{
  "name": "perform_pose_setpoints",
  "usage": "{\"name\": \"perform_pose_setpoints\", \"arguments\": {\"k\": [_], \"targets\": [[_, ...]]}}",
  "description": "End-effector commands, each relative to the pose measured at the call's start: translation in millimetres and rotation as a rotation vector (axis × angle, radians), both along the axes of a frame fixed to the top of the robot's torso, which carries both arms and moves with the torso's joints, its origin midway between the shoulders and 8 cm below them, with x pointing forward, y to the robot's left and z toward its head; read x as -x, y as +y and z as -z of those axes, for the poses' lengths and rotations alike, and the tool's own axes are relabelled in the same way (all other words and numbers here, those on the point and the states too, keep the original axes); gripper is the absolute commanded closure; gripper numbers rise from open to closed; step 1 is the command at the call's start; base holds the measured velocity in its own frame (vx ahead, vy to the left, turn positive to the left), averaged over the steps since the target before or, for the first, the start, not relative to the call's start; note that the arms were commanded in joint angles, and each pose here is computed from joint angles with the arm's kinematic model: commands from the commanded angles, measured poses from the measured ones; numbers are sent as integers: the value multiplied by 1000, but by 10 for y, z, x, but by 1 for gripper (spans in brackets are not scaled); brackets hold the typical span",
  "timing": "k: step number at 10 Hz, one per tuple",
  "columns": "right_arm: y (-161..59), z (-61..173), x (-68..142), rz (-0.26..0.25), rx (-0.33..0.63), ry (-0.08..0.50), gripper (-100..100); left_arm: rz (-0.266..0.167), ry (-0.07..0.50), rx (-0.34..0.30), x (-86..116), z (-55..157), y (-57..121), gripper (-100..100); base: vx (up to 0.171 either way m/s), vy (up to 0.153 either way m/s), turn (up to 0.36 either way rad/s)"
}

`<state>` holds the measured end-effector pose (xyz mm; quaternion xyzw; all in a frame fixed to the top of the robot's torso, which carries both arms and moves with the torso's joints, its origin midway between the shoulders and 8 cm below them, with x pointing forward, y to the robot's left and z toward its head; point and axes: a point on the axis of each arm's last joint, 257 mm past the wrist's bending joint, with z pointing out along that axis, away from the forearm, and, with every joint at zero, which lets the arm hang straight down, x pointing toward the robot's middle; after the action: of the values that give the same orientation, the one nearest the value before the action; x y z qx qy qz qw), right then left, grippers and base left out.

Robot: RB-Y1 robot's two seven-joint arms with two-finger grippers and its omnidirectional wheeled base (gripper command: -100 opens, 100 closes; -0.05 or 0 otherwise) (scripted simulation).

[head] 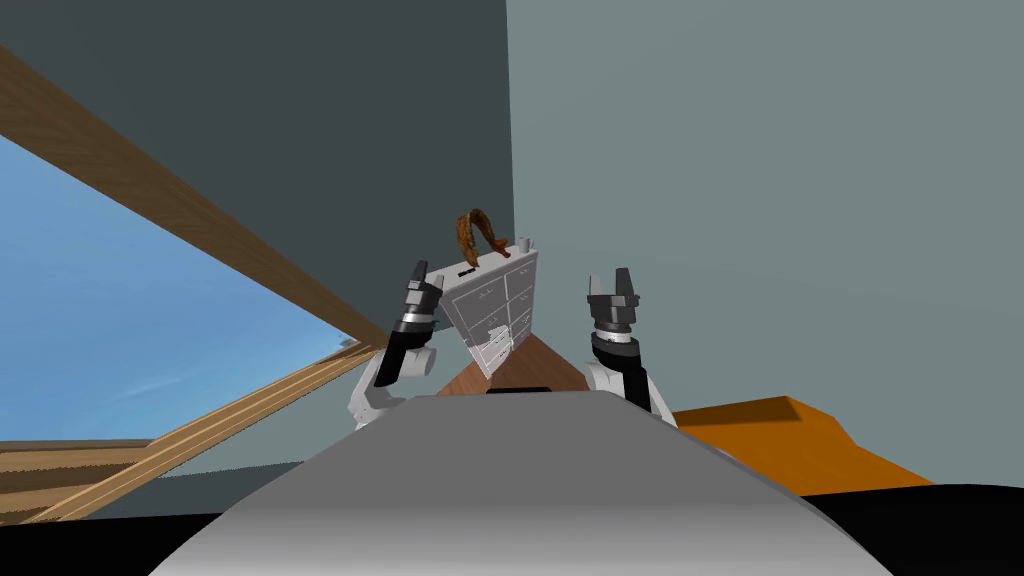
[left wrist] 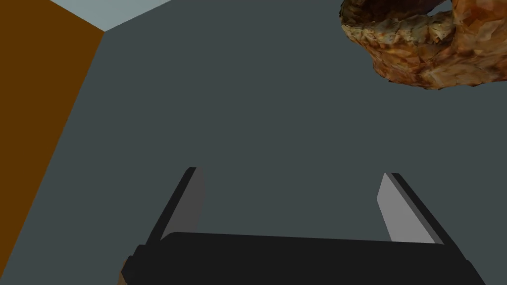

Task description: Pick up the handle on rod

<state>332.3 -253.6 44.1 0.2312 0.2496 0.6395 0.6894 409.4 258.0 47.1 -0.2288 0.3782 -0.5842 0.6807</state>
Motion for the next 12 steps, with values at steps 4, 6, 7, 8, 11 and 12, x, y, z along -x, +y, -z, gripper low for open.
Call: {"name": "perform_pose_setpoints", "arguments": {"k": [4, 6, 7, 8, 11, 12], "targets": [[0, 0, 0, 0, 0, 0, 0, -51, 60, -51, -277, -11, 138, -100, -8, 19, -1], [0, 0, 0, 0, 0, 0, 0, -87, 80, -86, -436, -78, 249, -100, -6, 16, -5], [0, 0, 0, 0, 0, 0, 0, -90, 89, -85, -449, -59, 259, -100, -3, 8, 0], [0, 0, 0, 0, 0, 0, 0, -125, 90, -122, -562, -158, 378, -100, -8, 13, -11], [0, 0, 0, 0, 0, 0, 0, -175, 113, -150, -724, -253, 547, -100, -6, 9, -10], [0, 0, 0, 0, 0, 0, 0, -184, 131, -145, -763, -241, 569, -100, -6, 11, -14]]}}
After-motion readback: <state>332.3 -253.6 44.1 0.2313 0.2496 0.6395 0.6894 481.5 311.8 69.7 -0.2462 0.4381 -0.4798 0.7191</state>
